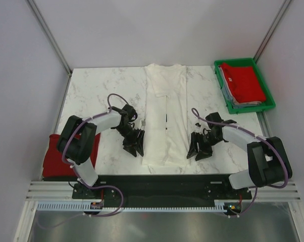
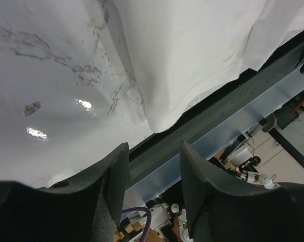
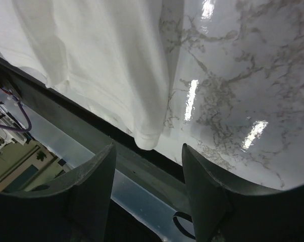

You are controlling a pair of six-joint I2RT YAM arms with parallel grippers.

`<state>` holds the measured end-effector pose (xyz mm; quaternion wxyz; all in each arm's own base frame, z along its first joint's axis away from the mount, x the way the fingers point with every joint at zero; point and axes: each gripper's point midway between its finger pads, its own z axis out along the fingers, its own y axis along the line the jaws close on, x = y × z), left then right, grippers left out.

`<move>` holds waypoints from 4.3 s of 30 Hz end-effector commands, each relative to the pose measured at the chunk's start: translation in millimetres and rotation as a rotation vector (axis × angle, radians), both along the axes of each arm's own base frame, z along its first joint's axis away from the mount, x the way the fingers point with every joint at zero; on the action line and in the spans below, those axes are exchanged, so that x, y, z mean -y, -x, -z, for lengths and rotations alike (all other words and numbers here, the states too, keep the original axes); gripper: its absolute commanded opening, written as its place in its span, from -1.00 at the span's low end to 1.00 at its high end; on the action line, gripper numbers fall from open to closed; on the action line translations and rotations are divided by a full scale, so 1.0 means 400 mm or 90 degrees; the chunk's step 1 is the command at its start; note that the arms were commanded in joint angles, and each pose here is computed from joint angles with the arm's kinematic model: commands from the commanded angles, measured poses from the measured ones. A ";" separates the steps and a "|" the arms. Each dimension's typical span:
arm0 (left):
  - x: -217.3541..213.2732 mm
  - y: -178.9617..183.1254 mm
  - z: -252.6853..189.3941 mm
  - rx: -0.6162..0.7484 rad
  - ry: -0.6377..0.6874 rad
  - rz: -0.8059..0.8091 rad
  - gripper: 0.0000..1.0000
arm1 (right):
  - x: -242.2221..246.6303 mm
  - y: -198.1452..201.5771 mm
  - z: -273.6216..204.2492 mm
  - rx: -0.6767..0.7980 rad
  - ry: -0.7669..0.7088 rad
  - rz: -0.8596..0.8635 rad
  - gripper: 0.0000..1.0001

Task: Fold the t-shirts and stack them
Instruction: Fold the tshirt

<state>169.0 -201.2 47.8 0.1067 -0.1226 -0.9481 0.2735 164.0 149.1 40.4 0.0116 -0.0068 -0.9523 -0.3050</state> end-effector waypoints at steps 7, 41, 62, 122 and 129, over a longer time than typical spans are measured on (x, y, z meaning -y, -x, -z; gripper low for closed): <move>0.048 0.046 0.036 -0.064 0.008 -0.012 -0.08 | -0.039 0.037 0.040 -0.070 0.008 0.003 0.22; 0.098 -0.036 -0.042 0.072 0.015 0.063 -0.95 | -0.084 -0.071 -0.061 -0.016 -0.089 0.007 -1.00; 0.129 -0.523 -0.127 0.354 -0.075 0.032 -0.96 | -0.012 -0.621 -0.166 0.214 -0.082 0.097 -1.00; 0.148 -0.391 0.016 0.022 0.039 -0.189 0.38 | -0.020 -0.467 -0.044 0.056 -0.159 0.137 0.11; 0.140 -0.422 0.021 0.034 0.036 -0.200 0.26 | -0.033 -0.453 -0.012 0.035 -0.151 0.129 0.11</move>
